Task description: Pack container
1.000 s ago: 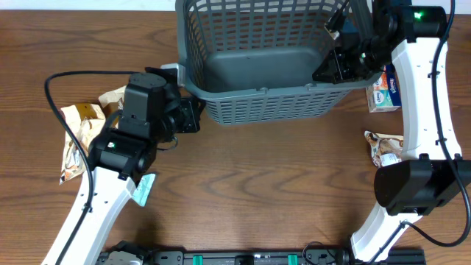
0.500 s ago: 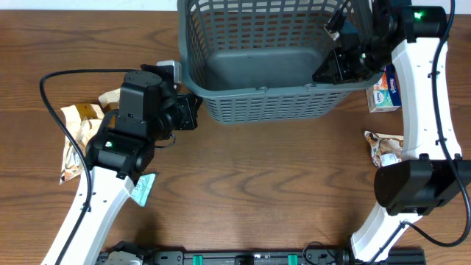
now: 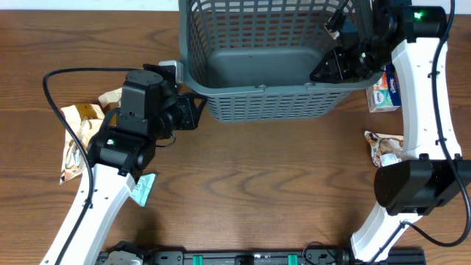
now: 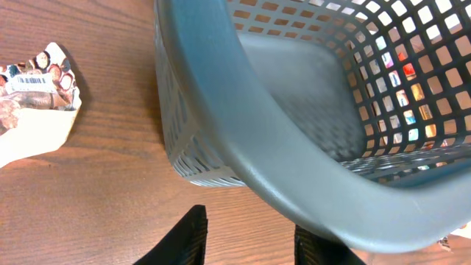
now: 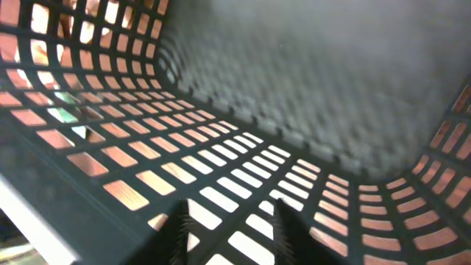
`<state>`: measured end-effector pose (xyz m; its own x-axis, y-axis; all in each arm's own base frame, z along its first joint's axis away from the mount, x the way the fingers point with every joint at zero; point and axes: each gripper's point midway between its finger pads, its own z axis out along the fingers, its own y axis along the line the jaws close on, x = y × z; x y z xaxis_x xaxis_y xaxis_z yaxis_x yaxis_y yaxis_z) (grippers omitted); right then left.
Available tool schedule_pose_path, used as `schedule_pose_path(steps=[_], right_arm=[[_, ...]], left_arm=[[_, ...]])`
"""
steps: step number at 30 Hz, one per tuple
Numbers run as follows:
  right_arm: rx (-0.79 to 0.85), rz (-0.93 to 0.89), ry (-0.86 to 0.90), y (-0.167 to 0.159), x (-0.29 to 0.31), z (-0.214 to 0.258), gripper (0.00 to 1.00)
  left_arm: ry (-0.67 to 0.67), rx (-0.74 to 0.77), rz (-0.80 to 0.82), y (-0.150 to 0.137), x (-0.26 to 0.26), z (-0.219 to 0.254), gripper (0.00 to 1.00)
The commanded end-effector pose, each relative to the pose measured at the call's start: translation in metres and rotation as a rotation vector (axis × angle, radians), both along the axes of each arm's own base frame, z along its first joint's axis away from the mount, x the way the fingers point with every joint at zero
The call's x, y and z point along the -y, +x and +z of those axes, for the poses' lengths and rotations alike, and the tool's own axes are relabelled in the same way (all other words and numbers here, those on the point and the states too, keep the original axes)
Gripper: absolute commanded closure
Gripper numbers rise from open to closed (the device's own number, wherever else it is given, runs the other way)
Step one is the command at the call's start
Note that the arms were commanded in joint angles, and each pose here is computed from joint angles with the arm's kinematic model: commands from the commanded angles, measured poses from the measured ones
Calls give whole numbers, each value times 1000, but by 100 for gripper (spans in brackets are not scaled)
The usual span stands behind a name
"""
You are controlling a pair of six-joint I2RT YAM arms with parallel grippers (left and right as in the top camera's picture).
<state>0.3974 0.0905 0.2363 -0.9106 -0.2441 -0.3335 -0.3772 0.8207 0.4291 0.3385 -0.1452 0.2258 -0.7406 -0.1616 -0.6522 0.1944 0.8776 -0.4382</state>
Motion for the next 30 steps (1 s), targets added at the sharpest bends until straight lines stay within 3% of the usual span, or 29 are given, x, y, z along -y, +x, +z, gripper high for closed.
schedule_pose_path(steps=[1,4,5,14,23,26,28,30], right_arm=[[14,20,0,2,-5,1,40],[41,20,1,5,-5,9,7],[51,22,8,6,-6,13,1],[167,28,32,7,-10,62,1],[304,1,54,-10,-12,129,1],[376,-80,33,-16,-3,157,1],[433,-162,-40,-21,13,173,1],[483,-291,-162,-26,41,185,1]], left_arm=[[23,20,-15,1,-2,3,67],[35,33,-28,0,-2,6,62],[36,38,-29,0,-2,8,60],[45,108,-45,-9,-5,32,47],[90,200,-9,-33,-24,62,26],[104,263,34,-44,-36,80,16],[133,297,82,-52,-49,89,5],[180,331,129,-62,-64,97,1]])
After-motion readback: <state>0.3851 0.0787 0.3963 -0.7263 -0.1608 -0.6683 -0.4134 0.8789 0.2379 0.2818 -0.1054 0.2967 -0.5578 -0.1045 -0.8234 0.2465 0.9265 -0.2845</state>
